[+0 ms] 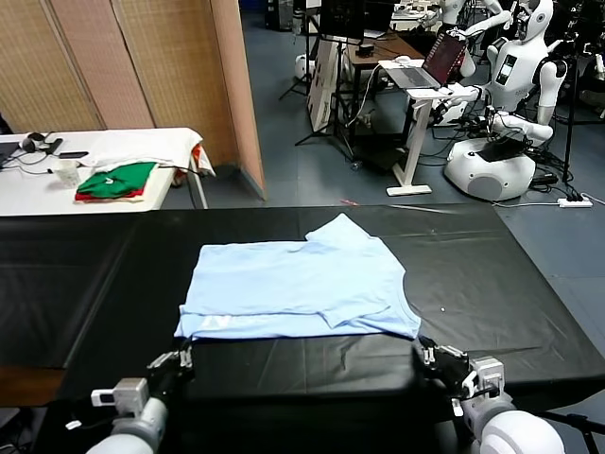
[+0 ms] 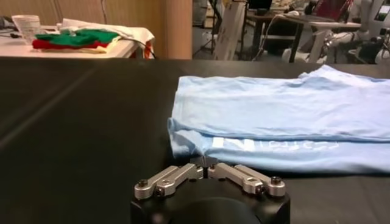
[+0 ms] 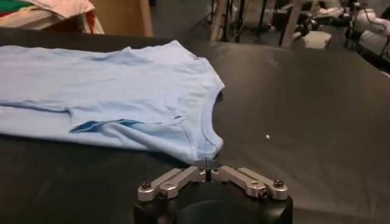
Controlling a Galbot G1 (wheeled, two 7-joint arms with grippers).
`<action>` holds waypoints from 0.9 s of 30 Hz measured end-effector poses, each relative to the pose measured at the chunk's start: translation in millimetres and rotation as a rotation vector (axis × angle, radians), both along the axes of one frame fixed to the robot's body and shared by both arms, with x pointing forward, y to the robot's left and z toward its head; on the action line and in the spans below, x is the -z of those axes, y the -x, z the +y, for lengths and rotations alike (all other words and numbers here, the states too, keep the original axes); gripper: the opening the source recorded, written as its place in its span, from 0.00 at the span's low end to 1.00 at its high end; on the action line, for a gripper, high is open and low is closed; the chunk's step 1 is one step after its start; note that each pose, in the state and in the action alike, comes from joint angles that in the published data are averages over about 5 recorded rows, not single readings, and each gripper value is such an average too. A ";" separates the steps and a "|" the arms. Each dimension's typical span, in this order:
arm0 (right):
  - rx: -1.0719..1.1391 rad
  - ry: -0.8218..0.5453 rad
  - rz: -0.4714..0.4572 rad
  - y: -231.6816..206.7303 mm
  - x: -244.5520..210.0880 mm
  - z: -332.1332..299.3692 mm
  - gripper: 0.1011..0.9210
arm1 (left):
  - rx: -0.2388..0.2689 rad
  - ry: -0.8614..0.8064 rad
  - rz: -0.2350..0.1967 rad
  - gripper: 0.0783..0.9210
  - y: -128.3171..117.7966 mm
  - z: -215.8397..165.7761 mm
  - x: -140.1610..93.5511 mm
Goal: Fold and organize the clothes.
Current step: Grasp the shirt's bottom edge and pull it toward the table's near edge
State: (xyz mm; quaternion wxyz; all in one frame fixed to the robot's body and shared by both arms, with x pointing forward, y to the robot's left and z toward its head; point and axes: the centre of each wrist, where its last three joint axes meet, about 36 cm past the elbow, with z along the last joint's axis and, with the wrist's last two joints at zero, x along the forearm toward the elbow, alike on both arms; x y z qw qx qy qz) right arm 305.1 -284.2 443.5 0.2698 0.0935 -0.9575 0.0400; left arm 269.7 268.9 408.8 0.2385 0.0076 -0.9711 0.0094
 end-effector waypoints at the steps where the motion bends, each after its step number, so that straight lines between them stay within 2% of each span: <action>1: -0.002 0.002 0.001 -1.5 2.1 -0.1 0.45 | 0.001 -0.001 0.001 0.08 0.3 -0.1 0.2; 7: -0.008 0.008 0.008 -9.4 11.0 -1.1 0.86 | 0.003 -0.004 0.006 0.08 1.7 0.4 1.5; 8: -0.010 0.009 0.010 -10.5 12.4 -1.2 0.91 | 0.003 -0.005 0.007 0.08 1.8 0.7 1.8; 10: -0.013 0.011 0.013 -12.4 14.8 -1.3 0.93 | 0.003 -0.006 0.009 0.08 1.7 1.2 2.6; 12: -0.016 0.014 0.013 -13.8 16.6 -1.2 0.87 | 0.002 -0.007 0.010 0.08 1.3 1.5 3.3; 15: -0.020 0.018 0.012 -15.4 18.8 -1.4 0.70 | 0.001 -0.008 0.010 0.08 0.9 1.6 3.8; 20: -0.021 0.025 0.010 -17.3 19.9 -2.8 0.33 | 0.002 -0.009 0.012 0.08 1.2 1.6 4.1; 23: -0.022 0.030 0.011 -16.9 19.1 -3.9 0.14 | 0.004 -0.012 0.015 0.08 2.0 2.0 4.4; 25: -0.017 0.034 0.015 -15.8 17.2 -5.0 0.07 | 0.006 -0.015 0.017 0.08 2.8 2.4 4.5; 27: -0.009 0.037 0.024 -13.5 14.2 -6.2 0.05 | 0.008 -0.020 0.019 0.08 4.0 3.0 4.0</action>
